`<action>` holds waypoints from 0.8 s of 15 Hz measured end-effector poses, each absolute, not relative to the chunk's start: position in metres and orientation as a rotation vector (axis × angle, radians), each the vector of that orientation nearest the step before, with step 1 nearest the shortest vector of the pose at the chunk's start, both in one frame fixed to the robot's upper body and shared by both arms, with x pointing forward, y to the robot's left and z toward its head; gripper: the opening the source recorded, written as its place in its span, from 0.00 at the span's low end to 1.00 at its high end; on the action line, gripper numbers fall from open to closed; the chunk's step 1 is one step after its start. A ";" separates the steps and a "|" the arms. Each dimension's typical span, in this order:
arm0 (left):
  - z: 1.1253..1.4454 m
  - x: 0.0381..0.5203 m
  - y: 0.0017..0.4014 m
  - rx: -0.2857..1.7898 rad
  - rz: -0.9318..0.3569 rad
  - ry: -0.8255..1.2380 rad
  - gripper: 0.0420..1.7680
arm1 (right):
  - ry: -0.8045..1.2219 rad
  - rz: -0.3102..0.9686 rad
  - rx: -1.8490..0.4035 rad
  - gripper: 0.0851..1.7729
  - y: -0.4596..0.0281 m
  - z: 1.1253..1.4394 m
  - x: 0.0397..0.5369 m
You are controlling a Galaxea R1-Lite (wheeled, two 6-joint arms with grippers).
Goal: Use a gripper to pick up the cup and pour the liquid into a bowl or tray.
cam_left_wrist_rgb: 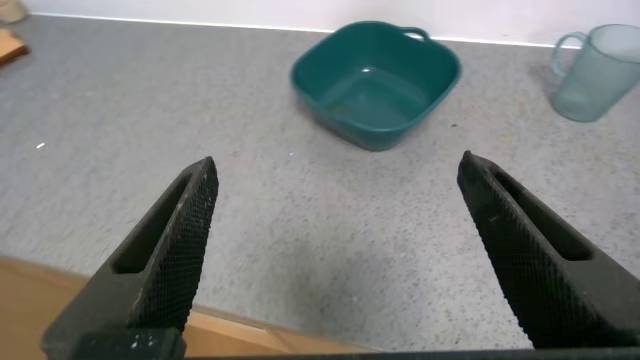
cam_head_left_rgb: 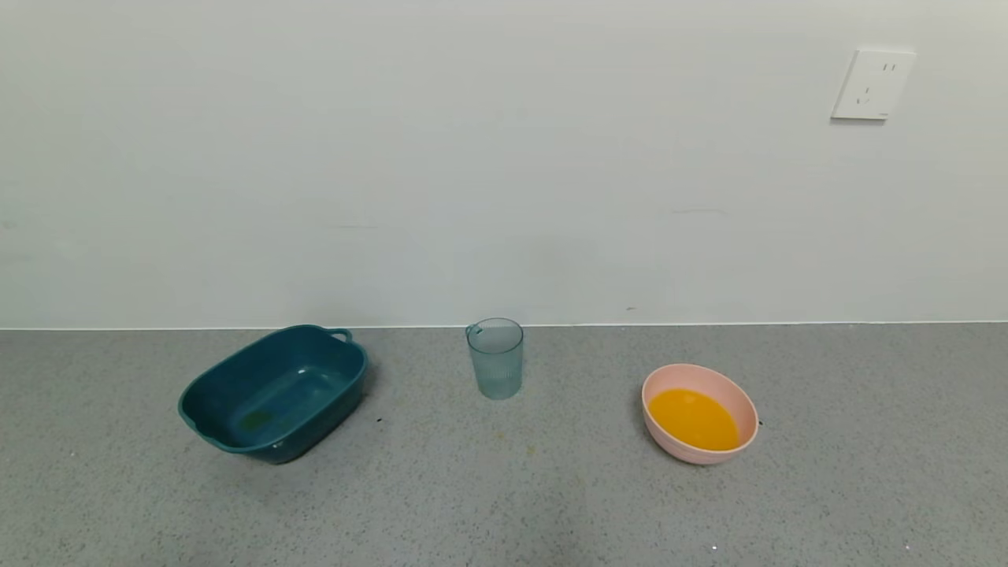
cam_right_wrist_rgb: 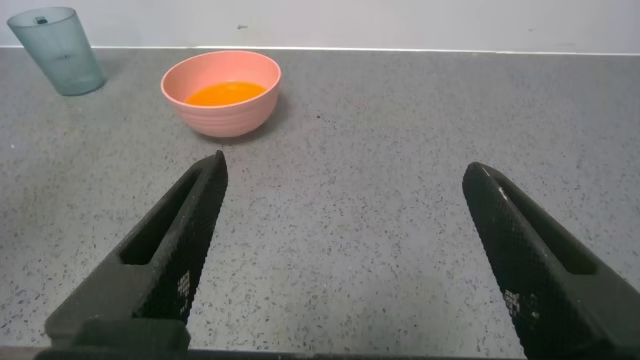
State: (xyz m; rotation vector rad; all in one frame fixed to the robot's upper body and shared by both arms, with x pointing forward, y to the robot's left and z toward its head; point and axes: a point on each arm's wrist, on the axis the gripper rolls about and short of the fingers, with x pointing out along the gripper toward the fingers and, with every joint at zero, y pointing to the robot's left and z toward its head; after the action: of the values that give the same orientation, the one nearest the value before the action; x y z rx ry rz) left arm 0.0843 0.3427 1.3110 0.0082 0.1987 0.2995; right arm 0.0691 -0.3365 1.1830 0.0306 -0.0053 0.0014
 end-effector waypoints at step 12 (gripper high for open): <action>1.252 0.040 0.335 -0.061 0.071 -0.091 0.97 | -0.005 0.001 0.031 0.96 -0.337 1.183 0.069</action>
State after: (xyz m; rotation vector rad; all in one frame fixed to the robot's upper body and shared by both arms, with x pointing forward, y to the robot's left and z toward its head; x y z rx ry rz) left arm 0.0395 0.3353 1.2519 -0.0606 -0.0914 0.0710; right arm 0.0691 -0.3365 1.1830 0.0306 -0.0053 0.0009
